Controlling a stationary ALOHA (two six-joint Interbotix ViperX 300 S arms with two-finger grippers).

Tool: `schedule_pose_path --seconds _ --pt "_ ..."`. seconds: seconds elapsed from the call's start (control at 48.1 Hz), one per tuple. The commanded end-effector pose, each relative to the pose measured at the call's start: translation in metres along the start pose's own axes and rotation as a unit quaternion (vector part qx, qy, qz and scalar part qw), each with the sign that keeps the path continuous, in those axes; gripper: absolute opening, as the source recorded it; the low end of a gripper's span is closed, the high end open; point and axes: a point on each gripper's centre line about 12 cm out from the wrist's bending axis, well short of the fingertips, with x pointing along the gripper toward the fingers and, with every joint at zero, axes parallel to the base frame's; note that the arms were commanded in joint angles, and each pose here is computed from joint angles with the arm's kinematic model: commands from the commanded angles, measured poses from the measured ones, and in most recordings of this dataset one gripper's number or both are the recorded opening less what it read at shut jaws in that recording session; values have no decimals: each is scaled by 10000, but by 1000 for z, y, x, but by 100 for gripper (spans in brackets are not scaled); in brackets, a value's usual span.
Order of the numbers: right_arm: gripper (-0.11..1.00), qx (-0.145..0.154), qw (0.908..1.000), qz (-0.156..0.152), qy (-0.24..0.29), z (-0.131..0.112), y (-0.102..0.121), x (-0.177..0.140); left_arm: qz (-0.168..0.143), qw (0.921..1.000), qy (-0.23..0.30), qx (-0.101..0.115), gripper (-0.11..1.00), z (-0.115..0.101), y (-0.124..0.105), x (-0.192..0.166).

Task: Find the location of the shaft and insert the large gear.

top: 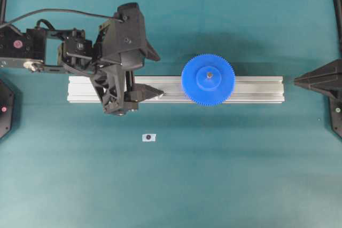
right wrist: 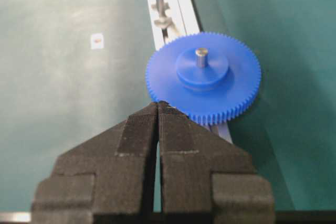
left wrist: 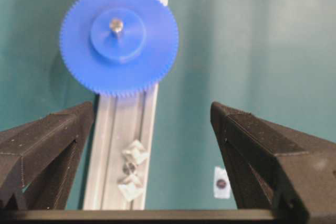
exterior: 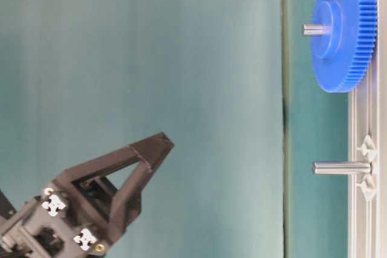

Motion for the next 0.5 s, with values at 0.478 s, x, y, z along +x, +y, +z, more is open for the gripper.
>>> schedule_pose_path --seconds 0.478 --pt "1 31 10000 6 -53 4 0 0 -29 9997 -237 33 92 5 -2 -7"
